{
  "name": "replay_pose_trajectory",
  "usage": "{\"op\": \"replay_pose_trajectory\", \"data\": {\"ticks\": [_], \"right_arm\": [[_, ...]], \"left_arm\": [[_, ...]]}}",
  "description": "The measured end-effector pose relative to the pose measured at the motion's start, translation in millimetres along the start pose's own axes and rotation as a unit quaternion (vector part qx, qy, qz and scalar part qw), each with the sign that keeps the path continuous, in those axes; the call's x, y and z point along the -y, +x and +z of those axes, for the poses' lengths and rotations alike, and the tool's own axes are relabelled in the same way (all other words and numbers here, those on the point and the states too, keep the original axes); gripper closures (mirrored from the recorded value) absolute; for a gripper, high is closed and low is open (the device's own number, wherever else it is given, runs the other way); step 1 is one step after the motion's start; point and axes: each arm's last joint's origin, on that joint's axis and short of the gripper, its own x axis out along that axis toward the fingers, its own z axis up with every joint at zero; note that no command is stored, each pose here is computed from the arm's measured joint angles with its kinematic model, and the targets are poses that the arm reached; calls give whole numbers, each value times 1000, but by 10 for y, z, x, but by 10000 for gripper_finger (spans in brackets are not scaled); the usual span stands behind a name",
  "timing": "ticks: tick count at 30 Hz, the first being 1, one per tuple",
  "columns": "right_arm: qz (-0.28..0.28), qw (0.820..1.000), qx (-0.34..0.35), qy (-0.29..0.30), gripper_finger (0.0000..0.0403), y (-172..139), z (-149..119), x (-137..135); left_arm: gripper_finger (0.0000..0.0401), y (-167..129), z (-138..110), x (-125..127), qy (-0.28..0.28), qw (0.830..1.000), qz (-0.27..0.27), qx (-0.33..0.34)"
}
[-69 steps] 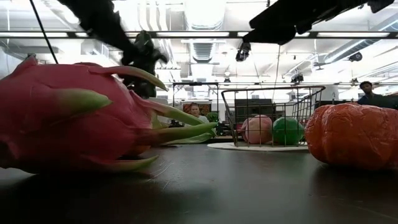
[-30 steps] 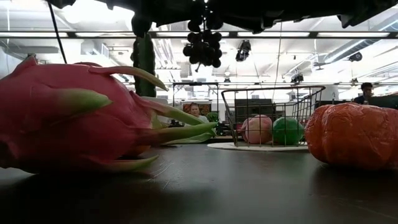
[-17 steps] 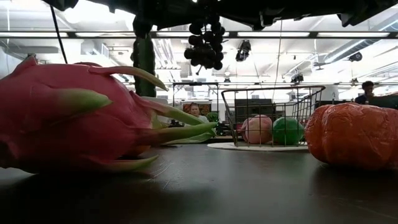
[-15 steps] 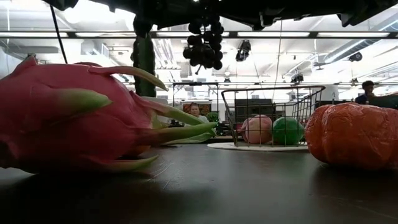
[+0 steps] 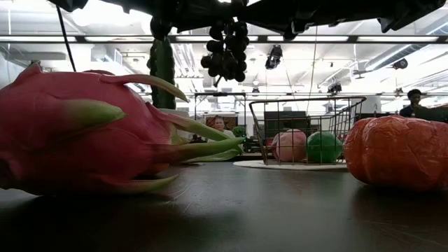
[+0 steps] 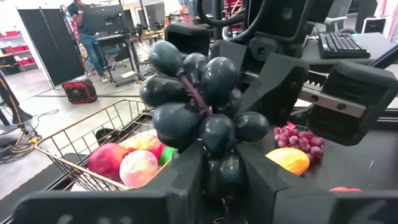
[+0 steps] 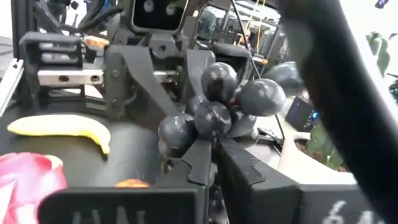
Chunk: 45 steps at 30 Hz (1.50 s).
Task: Build produce basket
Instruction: Put the black grapes into the wire basket
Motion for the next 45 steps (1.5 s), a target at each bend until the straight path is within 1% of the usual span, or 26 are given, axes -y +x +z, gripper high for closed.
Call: {"op": "replay_pose_trajectory", "data": {"ticks": [4, 8, 12, 16, 19, 22, 25, 28, 31, 34, 37, 41, 43, 45], "right_arm": [[5, 1000, -15, 7, 341, 2, -33, -3], [3, 999, -21, 25, 280, 7, -47, 11], [4, 999, -23, 32, 217, 7, -50, 9], [3, 999, -23, 45, 166, 7, -51, 9], [3, 998, -22, 52, 139, 7, -50, 10], [2, 998, -17, 55, 126, 8, -39, 13], [12, 997, -3, 70, 128, 11, -16, 20], [50, 995, 9, 88, 139, 22, -8, 31], [75, 993, 15, 94, 155, 38, -3, 43], [84, 993, 15, 85, 178, 49, -4, 34], [84, 993, 16, 80, 212, 83, -6, 21], [85, 994, 10, 74, 274, 120, -28, 2], [85, 994, 8, 65, 307, 128, -45, -5], [85, 995, 6, 57, 340, 131, -54, -9]], "left_arm": [[369, -4, -6, 1, 0, 1000, -1, 0], [392, -2, -4, 2, 0, 1000, -5, 0], [394, -2, 4, 4, -2, 1000, -9, 2], [391, 0, 43, 5, -13, 1000, -11, 16], [391, -2, 60, 3, -20, 999, -11, 24], [391, -2, 69, 4, -23, 999, -14, 28], [391, -2, 76, 16, -24, 999, -34, 31], [391, -5, 83, 30, -25, 997, -61, 36], [390, -5, 83, 33, -25, 997, -65, 36], [390, -4, 98, 32, -28, 997, -65, 41], [390, -5, 116, 30, -34, 996, -65, 49], [389, -7, 110, 31, -34, 996, -66, 48], [383, -9, 99, 30, -33, 996, -66, 47], [368, -9, 97, 30, -32, 996, -66, 46]]}}
